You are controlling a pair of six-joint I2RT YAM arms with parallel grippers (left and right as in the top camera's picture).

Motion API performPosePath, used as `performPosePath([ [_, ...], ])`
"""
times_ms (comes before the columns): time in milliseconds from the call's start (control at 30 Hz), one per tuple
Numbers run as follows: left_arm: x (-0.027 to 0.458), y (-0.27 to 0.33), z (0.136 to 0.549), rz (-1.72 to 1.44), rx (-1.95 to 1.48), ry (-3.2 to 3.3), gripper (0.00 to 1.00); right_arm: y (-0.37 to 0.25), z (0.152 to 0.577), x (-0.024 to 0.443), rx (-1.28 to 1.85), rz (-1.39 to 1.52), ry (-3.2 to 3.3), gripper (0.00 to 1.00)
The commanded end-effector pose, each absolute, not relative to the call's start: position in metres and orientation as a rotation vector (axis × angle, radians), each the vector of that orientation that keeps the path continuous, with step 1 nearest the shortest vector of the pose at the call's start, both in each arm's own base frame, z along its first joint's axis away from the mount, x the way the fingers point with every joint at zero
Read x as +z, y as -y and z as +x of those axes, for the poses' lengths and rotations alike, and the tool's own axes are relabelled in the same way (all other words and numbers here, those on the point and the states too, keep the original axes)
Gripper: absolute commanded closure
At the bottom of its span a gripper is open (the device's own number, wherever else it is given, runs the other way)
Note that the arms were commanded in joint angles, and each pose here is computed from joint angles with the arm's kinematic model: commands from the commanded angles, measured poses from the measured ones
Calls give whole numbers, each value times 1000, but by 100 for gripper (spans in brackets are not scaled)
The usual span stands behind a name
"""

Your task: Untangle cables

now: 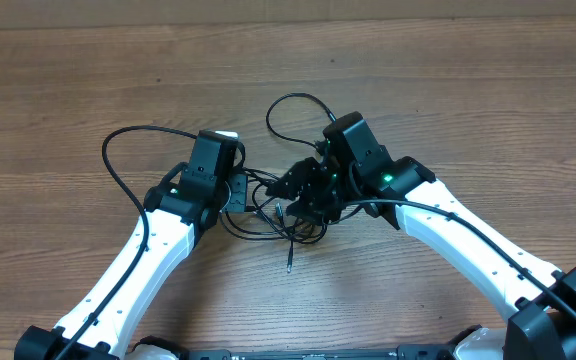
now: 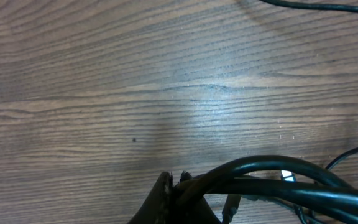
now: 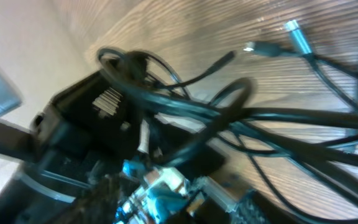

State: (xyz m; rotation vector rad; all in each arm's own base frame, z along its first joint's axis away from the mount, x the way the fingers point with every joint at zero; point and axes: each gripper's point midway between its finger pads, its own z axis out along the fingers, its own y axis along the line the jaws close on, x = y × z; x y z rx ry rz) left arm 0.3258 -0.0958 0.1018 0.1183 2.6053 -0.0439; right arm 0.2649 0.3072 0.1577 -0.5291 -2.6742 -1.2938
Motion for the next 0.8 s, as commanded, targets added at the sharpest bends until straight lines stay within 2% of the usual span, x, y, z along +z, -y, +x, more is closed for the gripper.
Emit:
performPosePath([
  [0, 100, 94, 325, 151, -14, -2605, 96, -313, 259, 167, -1298, -628, 2548, 42],
  [133, 100, 94, 325, 150, -12, -2604, 96, -310, 265, 163, -1262, -740, 2545, 42],
  [300, 100, 94, 324, 152, -9, -2605, 96, -299, 276, 151, -1176, -954, 2558, 54],
  [567, 99, 94, 323, 157, -6, -2611, 96, -293, 285, 139, -1121, -1093, 2555, 59],
  [667, 99, 93, 322, 164, -3, -2616, 96, -291, 289, 132, -1093, -1144, 2554, 65],
  [767, 97, 91, 319, 184, 13, -2627, 96, -293, 294, 125, -1090, -1150, 2562, 76],
])
